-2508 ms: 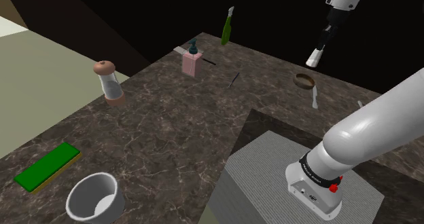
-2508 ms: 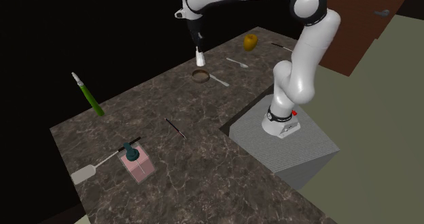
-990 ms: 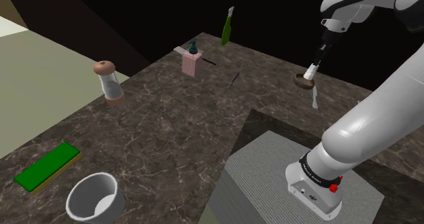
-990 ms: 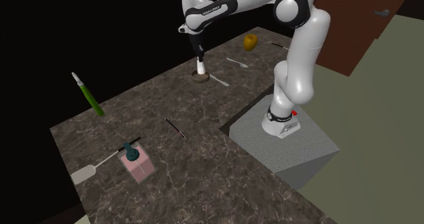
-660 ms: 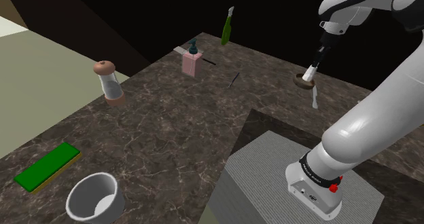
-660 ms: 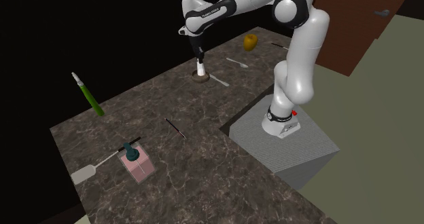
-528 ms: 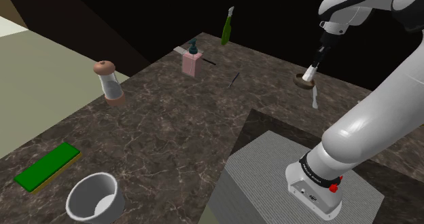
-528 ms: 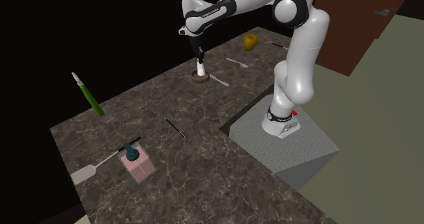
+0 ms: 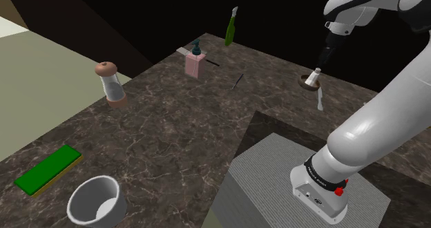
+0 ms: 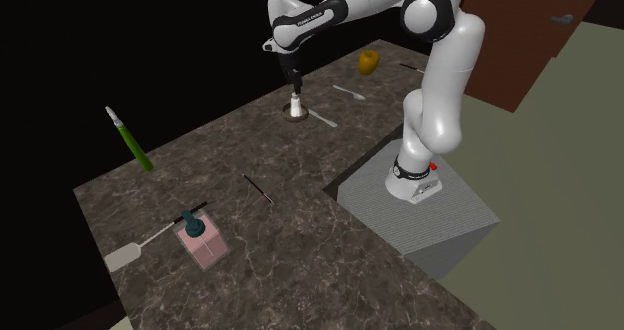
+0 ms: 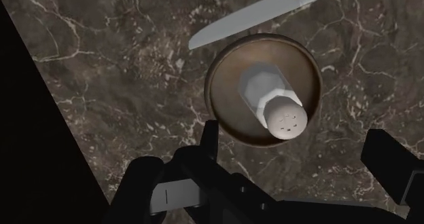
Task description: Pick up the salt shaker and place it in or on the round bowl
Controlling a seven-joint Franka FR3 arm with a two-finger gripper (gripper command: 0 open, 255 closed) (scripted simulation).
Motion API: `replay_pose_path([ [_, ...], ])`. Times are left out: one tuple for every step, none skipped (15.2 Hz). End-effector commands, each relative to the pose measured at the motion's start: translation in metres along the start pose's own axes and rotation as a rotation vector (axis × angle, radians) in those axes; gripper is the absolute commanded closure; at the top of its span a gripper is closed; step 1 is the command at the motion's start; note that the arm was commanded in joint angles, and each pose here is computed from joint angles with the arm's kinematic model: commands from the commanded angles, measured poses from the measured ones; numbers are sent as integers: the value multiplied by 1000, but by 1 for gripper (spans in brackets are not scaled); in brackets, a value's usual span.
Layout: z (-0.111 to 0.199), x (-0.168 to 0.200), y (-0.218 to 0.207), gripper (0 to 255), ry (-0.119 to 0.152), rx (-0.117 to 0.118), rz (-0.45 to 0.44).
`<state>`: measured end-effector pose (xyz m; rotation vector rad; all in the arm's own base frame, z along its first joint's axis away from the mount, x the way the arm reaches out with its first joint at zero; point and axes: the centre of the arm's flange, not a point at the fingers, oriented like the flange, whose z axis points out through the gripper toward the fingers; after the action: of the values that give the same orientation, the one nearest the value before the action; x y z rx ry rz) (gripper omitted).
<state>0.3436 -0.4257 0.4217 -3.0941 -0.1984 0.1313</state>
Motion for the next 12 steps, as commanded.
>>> replay_pose_path([
  [-13, 0, 0, 0, 0, 0, 0],
  [-26, 0, 0, 0, 0, 0, 0],
  [-40, 0, 0, 0, 0, 0, 0],
  [-50, 0, 0, 0, 0, 0, 0],
  [-50, 0, 0, 0, 0, 0, 0],
  [-50, 0, 0, 0, 0, 0, 0],
  [-50, 0, 0, 0, 0, 0, 0],
  [-50, 0, 0, 0, 0, 0, 0],
  [-50, 0, 0, 0, 0, 0, 0],
  [-50, 0, 0, 0, 0, 0, 0],
  [-50, 0, 0, 0, 0, 0, 0],
  [-50, 0, 0, 0, 0, 0, 0],
])
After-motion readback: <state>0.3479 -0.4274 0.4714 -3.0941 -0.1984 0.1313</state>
